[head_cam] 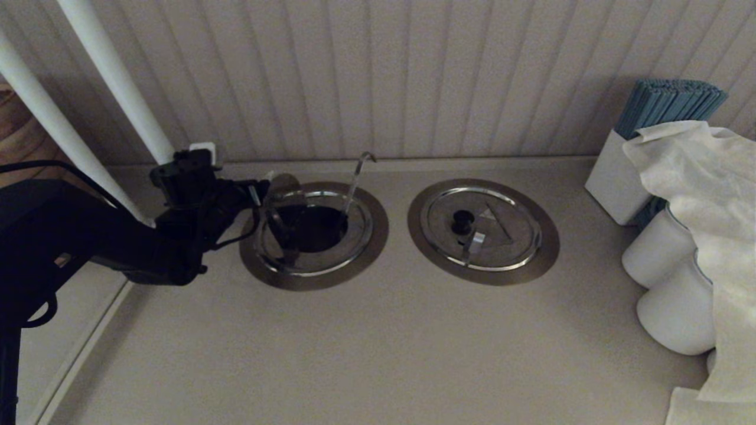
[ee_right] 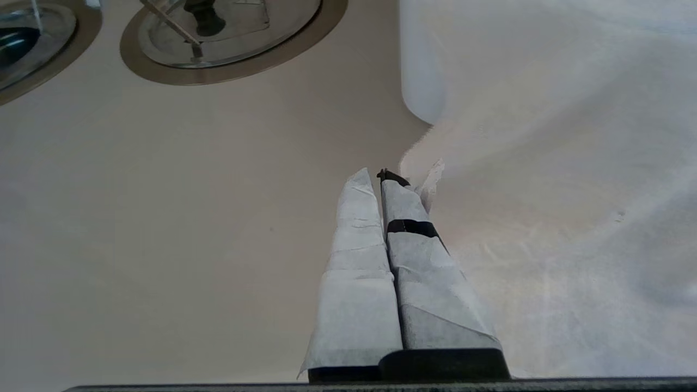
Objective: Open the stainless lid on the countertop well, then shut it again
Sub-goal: Open the lid, then stir with a spoon
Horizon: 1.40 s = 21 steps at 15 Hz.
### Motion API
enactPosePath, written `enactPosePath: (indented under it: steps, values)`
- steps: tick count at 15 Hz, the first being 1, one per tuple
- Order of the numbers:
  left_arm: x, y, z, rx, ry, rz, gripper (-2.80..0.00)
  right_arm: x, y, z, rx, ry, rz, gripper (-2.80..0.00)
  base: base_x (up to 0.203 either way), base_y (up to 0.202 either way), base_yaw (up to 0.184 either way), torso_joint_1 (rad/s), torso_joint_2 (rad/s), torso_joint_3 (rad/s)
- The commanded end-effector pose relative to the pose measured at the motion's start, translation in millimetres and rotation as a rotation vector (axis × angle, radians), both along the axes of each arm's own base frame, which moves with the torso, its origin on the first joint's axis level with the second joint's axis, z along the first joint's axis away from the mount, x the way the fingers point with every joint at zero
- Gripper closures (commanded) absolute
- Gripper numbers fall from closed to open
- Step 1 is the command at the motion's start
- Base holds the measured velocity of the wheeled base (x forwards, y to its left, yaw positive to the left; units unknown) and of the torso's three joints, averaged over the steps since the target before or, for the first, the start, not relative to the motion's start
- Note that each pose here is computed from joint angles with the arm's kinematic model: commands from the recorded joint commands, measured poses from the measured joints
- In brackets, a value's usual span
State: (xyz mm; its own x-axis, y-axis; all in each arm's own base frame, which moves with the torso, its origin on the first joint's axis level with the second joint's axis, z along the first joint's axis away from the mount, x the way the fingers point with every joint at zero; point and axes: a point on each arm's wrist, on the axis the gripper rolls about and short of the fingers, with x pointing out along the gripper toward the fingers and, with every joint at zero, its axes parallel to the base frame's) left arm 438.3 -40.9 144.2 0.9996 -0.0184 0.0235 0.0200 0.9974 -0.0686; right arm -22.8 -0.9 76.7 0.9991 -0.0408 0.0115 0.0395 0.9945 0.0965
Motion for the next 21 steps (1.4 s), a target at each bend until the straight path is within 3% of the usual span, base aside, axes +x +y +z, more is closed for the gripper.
enactPosePath:
  steps: [1, 17, 21]
  values:
    - [0.2, 2.9, 3.6, -0.004, -0.017, 0.005, -2.80, 0.1, 0.0, 0.1, 0.000, 0.001, -0.001, 0.00, 0.000, 0.000, 0.000, 0.000, 0.00, 0.000]
    - [-21.7, 26.4, 68.2, -0.085, -0.147, 0.049, -2.80, 0.1, 0.0, 0.1, 0.000, 0.001, -0.001, 0.00, 0.000, 0.000, 0.000, 0.000, 0.00, 0.000]
    - [-28.7, 18.7, 73.4, -0.109, -0.136, 0.027, -2.80, 0.1, 0.0, 0.1, 0.000, 0.001, -0.001, 0.00, 0.000, 0.000, 0.000, 0.000, 0.00, 0.000]
